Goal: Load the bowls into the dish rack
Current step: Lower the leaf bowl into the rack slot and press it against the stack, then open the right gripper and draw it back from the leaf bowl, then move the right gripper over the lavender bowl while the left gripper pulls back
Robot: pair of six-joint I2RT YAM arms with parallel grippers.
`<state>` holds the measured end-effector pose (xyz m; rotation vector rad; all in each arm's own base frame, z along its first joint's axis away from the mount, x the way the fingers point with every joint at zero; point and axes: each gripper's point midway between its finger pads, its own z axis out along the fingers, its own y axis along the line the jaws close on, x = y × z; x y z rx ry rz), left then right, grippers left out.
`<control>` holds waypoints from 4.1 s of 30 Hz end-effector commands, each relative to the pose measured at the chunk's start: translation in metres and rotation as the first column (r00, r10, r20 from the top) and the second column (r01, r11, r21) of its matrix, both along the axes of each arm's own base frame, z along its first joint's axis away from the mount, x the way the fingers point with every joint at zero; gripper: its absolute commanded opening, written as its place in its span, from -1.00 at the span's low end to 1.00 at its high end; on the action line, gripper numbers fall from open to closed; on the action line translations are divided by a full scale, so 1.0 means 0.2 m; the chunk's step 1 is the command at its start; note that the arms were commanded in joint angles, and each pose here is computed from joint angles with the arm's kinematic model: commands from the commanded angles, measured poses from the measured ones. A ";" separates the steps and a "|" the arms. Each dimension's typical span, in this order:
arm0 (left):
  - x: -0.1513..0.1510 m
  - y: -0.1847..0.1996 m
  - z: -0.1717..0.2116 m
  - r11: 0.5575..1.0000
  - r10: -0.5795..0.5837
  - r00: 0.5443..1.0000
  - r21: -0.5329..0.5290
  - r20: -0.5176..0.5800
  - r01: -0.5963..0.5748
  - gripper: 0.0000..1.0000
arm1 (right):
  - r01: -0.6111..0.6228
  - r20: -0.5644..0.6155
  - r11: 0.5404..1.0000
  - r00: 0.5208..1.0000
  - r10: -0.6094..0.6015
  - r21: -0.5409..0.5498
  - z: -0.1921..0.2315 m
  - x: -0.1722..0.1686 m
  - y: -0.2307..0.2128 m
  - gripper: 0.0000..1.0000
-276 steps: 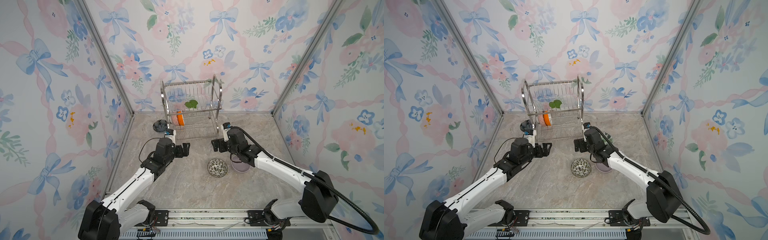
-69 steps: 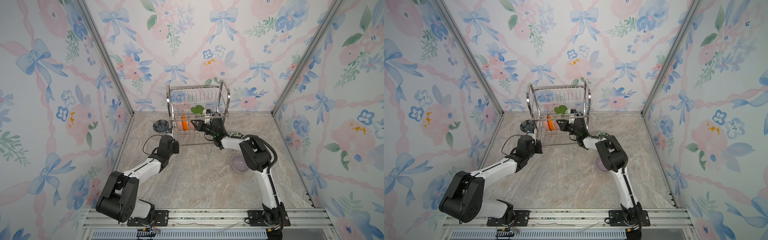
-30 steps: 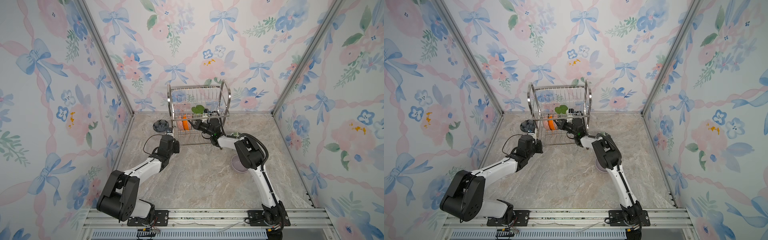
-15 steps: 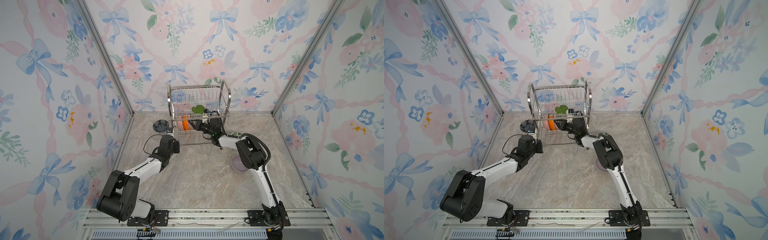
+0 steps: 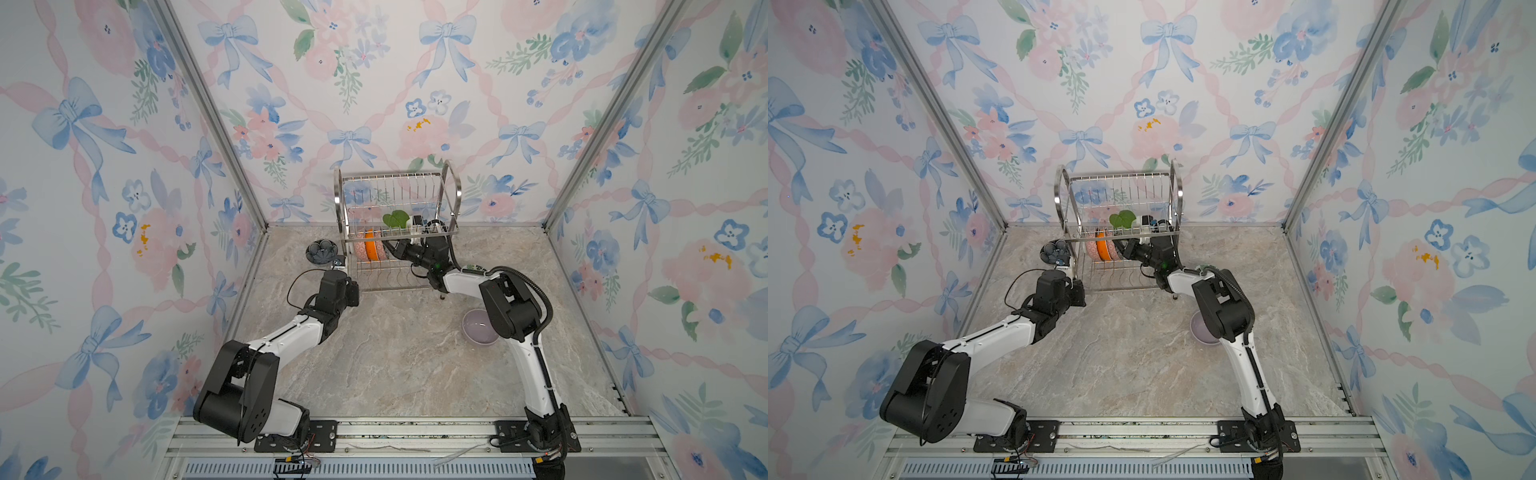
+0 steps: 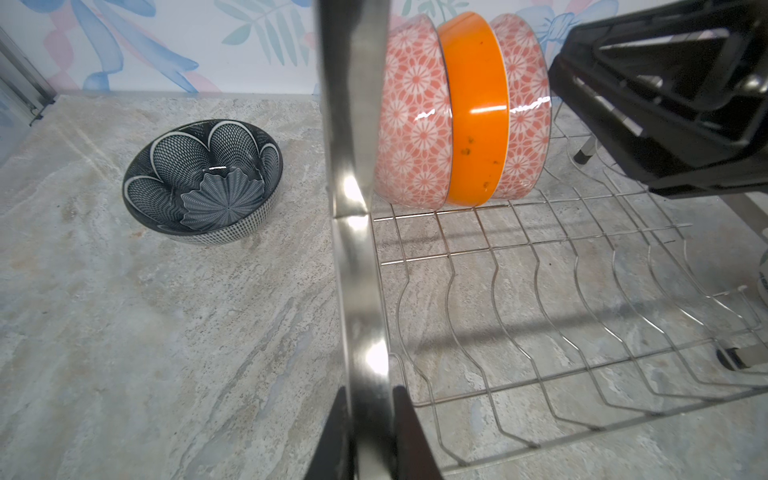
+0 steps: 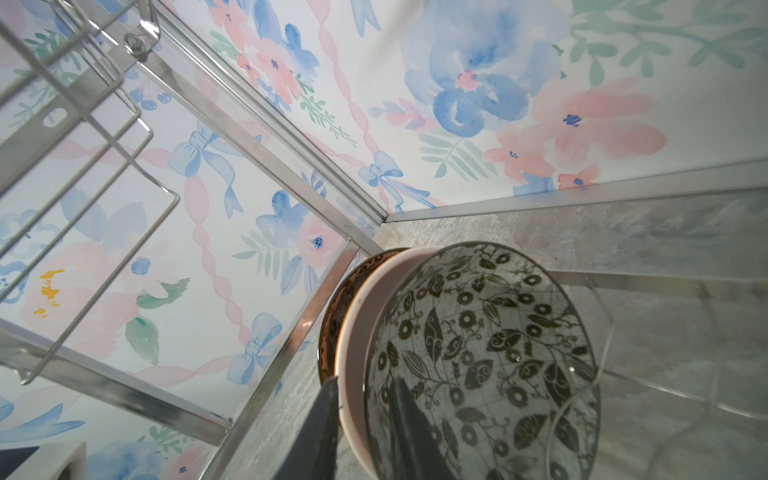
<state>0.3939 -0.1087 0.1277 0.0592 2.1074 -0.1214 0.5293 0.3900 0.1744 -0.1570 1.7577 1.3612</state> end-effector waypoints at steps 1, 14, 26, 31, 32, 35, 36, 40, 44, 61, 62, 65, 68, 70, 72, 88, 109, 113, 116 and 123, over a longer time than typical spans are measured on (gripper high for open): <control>-0.06 0.01 -0.12 0.993 -0.041 0.995 0.104 -0.089 0.050 -1.00 | 0.019 0.099 1.000 0.995 -0.021 0.019 0.19 -0.03 -0.05 -0.50; -0.06 -0.03 -0.12 0.994 -0.043 0.994 0.095 -0.101 0.052 -1.00 | 0.015 0.085 0.999 0.996 -0.017 0.030 0.18 -0.17 -0.07 -0.49; -0.05 -0.05 -0.09 0.997 -0.025 0.995 0.069 -0.093 0.032 -1.00 | -0.004 0.093 1.000 0.996 0.002 0.016 0.19 -0.33 -0.08 -0.47; -0.05 -0.05 -0.09 0.998 -0.012 0.996 0.065 -0.091 0.018 -1.00 | -0.010 0.089 1.000 0.996 0.009 0.013 0.18 -0.40 -0.10 -0.46; -0.05 -0.05 -0.09 0.998 -0.012 0.996 0.063 -0.092 0.017 -1.00 | -0.011 0.089 1.000 0.996 0.010 0.010 0.18 -0.41 -0.11 -0.46; -0.05 -0.05 -0.09 0.998 -0.011 0.996 0.055 -0.092 0.017 -1.00 | -0.011 0.091 1.000 0.996 0.011 0.001 0.18 -0.45 -0.13 -0.45; -0.04 -0.05 -0.09 0.998 -0.008 0.996 0.054 -0.094 0.013 -1.00 | -0.009 0.092 1.000 0.996 0.009 -0.002 0.18 -0.46 -0.14 -0.45; -0.04 -0.05 -0.11 0.998 -0.004 0.994 0.059 -0.112 0.011 -1.00 | -0.011 0.094 1.000 0.995 0.013 -0.018 0.19 -0.51 -0.16 -0.44; -0.01 -0.08 -0.06 0.999 -0.007 0.996 0.051 -0.094 0.012 -1.00 | -0.017 0.086 0.999 0.996 0.020 -0.034 0.18 -0.55 -0.17 -0.40; -0.01 -0.05 0.03 0.999 0.022 0.998 0.050 -0.051 -0.019 -0.29 | -0.020 0.077 0.987 0.997 0.033 -0.159 0.07 -0.68 -0.21 -0.16; -0.02 -0.05 0.04 0.998 0.024 0.999 0.052 -0.046 -0.022 -0.25 | -0.020 0.081 0.985 0.996 0.034 -0.169 0.07 -0.69 -0.21 -0.14; -0.02 -0.03 0.06 0.998 0.034 0.999 0.062 -0.037 -0.032 0.00 | -0.010 0.078 0.980 0.997 0.027 -0.201 0.06 -0.69 -0.22 -0.07; -0.03 -0.02 0.08 0.997 0.038 0.999 0.068 -0.029 -0.036 0.28 | 0.007 0.074 0.970 0.997 0.011 -0.241 0.05 -0.69 -0.24 0.05; -0.04 -0.02 0.09 0.997 0.038 0.999 0.068 -0.026 -0.036 0.61 | 0.012 0.076 0.965 0.997 0.008 -0.261 0.05 -0.69 -0.25 0.14; -0.04 -0.01 0.10 0.997 0.039 0.999 0.066 -0.024 -0.037 0.87 | 0.021 0.069 0.955 0.998 -0.001 -0.295 0.03 -0.70 -0.26 0.25; -0.14 0.02 0.24 0.998 0.061 0.998 0.000 0.009 -0.061 0.96 | 0.130 0.072 0.802 0.991 -0.109 -0.583 0.03 -0.83 -0.47 0.93; -0.41 -0.52 0.31 0.964 -0.263 0.948 0.088 0.180 0.251 0.96 | 0.180 0.037 0.343 0.923 -0.384 -0.922 -0.10 -1.21 -1.15 0.93; -0.43 -0.63 0.32 0.943 -0.327 0.924 0.122 0.198 0.308 0.96 | 0.151 -0.001 0.325 0.906 -0.423 -0.934 -0.18 -1.27 -1.24 0.97; -0.43 -0.69 0.32 0.935 -0.352 0.913 0.127 0.205 0.332 0.96 | 0.120 -0.054 0.349 0.891 -0.451 -0.929 -0.26 -1.30 -1.28 0.95; -0.39 -0.76 0.35 0.931 -0.356 0.910 0.167 0.211 0.325 0.96 | 0.059 -0.130 0.384 0.884 -0.448 -0.922 -0.38 -1.35 -1.27 0.70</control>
